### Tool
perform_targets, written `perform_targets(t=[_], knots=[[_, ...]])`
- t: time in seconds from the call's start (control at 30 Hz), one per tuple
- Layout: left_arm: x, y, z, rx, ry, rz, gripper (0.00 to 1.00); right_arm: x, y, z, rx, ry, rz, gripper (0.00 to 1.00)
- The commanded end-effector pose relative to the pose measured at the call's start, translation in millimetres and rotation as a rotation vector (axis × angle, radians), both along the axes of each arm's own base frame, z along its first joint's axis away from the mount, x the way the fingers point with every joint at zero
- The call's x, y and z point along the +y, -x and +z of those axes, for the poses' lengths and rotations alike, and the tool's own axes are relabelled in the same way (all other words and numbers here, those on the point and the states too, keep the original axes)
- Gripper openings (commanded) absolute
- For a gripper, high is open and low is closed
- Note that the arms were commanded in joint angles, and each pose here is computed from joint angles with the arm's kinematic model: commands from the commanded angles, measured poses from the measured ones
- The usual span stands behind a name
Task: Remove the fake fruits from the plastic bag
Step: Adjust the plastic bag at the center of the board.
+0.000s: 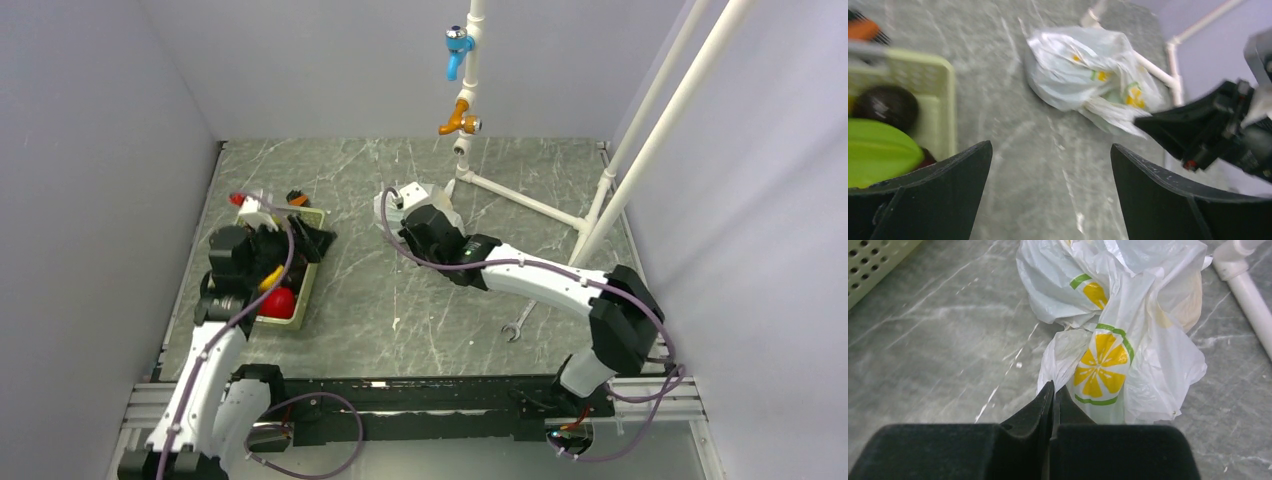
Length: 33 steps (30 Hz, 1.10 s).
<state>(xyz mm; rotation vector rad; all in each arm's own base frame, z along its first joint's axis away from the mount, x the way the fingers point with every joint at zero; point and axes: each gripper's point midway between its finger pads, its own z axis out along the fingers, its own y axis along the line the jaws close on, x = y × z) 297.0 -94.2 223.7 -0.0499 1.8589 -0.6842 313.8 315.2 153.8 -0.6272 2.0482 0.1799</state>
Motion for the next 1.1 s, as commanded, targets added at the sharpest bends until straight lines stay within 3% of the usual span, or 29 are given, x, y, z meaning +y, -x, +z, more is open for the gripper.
perform_targets(t=[0.0, 0.1, 0.23, 0.33, 0.47, 0.67, 0.77, 0.87, 0.93, 1.0, 1.07], knots=[[-40.4, 58.9, -15.5, 0.126, 0.278, -0.161, 0.94, 7.9, 32.6, 48.5, 0.067, -0.116, 0.116, 0.00], [-52.1, 90.9, -13.7, 0.112, 0.347, -0.222, 0.93, 12.6, 52.5, 80.4, 0.090, -0.208, 0.197, 0.00], [-45.7, 120.7, 18.0, 0.006, 0.284, -0.209, 0.94, 12.2, 71.0, 119.8, 0.078, -0.315, 0.261, 0.00], [-46.2, 130.7, 23.9, 0.034, 0.282, -0.217, 0.93, 9.1, 73.9, 140.7, 0.045, -0.362, 0.270, 0.00], [-56.4, 138.1, 35.4, 0.043, 0.356, -0.268, 0.92, -2.5, 68.2, 159.3, 0.004, -0.365, 0.222, 0.00], [-74.6, 138.2, 51.0, 0.033, 0.349, -0.323, 0.87, -34.9, 49.7, 155.5, -0.035, -0.365, 0.083, 0.00], [-120.2, 131.5, 37.3, 0.098, 0.248, -0.402, 0.88, -54.9, 26.1, 148.6, -0.027, -0.383, 0.006, 0.00], [-158.9, 125.7, 22.9, 0.136, -0.022, -0.383, 0.91, -67.8, 1.3, 142.0, -0.011, -0.387, -0.054, 0.00], [-177.3, 119.3, 22.2, 0.126, -0.134, -0.390, 0.92, -81.1, -16.2, 125.9, 0.017, -0.329, -0.140, 0.01], [-191.2, 116.5, 22.5, 0.130, -0.159, -0.406, 0.92, -93.9, -23.1, 111.6, 0.063, -0.265, -0.210, 0.07], [-197.4, 119.7, 14.3, 0.129, -0.139, -0.412, 0.92, -100.8, -21.0, 95.4, 0.099, -0.221, -0.231, 0.19]])
